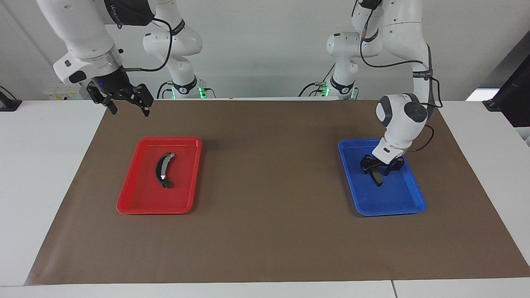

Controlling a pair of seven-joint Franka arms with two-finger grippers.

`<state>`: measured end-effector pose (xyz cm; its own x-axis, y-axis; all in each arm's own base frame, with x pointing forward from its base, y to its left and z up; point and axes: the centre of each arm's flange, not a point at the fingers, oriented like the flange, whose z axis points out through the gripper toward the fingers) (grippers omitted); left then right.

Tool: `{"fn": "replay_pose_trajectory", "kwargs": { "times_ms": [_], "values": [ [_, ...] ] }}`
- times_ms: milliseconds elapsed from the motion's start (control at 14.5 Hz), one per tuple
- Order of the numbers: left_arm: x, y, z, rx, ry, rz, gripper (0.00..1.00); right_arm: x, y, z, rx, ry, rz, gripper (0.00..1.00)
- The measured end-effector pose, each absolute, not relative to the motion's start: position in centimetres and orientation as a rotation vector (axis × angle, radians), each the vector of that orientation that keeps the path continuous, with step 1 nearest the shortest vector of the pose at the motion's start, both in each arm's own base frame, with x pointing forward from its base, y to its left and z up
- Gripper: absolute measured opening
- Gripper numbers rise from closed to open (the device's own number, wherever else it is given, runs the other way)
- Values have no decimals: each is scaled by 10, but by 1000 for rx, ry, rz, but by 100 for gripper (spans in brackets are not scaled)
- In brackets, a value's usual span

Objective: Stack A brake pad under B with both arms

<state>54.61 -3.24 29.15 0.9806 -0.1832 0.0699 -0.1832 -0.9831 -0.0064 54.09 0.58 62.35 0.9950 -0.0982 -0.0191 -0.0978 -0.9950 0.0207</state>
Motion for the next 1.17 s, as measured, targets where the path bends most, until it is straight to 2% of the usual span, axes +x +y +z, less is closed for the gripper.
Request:
{"fn": "replay_pose_trajectory", "kwargs": {
  "times_ms": [69, 138, 275, 344, 620, 826, 964, 1170],
  "values": [
    [546, -32, 292, 3126, -289, 112, 77, 541, 6, 624, 3118, -153, -31, 100],
    [547, -33, 293, 3126, -290, 117, 70, 541, 6, 624, 3118, -153, -31, 100],
    [549, -33, 299, 3125, -291, 136, 44, 541, 6, 624, 3118, -153, -31, 100],
    [549, -33, 303, 3125, -290, 146, 41, 541, 6, 624, 3118, -153, -31, 100],
    [552, -33, 315, 3124, -289, 113, 38, 541, 6, 624, 3118, -153, -31, 100],
    [570, -42, 362, 3119, -311, 62, 38, 541, 5, 623, 3118, -154, -32, 100],
    [580, -71, 390, 3115, -308, 98, 38, 541, 5, 620, 3118, -144, -36, 100],
    [575, -145, 397, 3104, -241, 149, 38, 547, -2, 596, 3121, -156, 30, 100]
  ]
}}
